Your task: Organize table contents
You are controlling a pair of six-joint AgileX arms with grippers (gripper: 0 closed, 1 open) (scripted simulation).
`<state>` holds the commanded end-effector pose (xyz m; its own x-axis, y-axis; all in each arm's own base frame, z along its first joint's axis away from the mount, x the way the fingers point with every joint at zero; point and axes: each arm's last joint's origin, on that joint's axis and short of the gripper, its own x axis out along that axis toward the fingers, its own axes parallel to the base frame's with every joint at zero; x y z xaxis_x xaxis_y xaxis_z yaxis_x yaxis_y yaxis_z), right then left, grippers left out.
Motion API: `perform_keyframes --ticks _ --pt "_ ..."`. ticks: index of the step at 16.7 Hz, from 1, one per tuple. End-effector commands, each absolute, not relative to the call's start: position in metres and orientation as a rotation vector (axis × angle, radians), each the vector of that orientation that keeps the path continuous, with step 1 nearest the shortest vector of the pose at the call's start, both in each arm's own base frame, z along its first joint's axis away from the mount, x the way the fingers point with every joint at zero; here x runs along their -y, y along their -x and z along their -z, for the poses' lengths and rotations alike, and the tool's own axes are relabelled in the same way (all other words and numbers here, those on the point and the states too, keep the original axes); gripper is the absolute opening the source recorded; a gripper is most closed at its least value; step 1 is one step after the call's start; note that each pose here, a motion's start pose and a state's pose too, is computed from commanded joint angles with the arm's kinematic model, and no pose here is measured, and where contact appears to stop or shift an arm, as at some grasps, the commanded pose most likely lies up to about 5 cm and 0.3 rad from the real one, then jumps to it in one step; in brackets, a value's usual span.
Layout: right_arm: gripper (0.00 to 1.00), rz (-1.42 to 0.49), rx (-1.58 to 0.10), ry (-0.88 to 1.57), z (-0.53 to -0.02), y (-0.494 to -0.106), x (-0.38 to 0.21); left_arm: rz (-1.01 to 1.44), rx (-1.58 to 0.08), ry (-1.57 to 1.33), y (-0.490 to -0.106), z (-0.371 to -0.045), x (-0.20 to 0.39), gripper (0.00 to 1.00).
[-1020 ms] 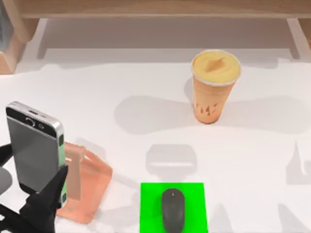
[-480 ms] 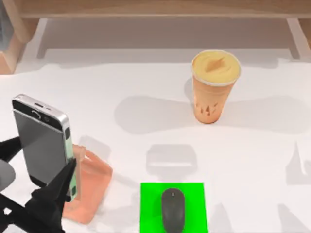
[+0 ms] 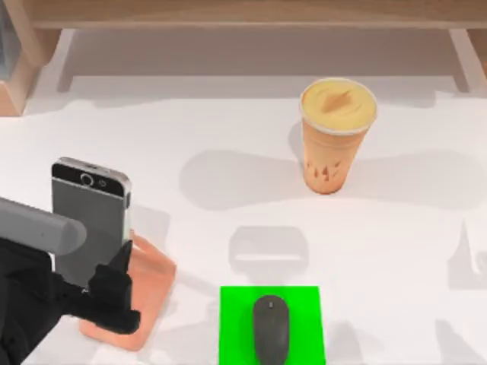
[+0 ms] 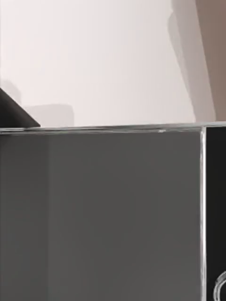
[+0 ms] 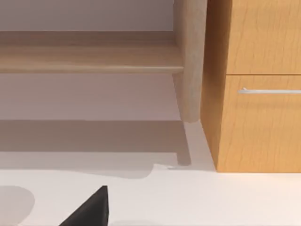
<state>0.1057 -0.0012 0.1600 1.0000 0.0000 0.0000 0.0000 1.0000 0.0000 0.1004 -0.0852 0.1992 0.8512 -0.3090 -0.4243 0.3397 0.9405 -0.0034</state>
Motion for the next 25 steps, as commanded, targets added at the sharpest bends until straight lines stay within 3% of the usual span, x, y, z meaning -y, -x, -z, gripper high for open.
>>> perform_keyframes --ticks 7,20,25 --pt "1.00 0.000 0.000 0.000 -0.1600 -0.1057 0.0012 0.321 -0.467 -0.067 -0.1050 -0.1924 0.0857 0.00" --pt "1.00 0.000 0.000 0.000 -0.1600 -0.1057 0.0012 0.321 -0.467 -0.067 -0.1050 -0.1924 0.0857 0.98" --pt "1.00 0.000 0.000 0.000 -0.1600 -0.1057 0.0012 0.321 -0.467 -0.067 -0.1050 -0.1924 0.0857 1.00"
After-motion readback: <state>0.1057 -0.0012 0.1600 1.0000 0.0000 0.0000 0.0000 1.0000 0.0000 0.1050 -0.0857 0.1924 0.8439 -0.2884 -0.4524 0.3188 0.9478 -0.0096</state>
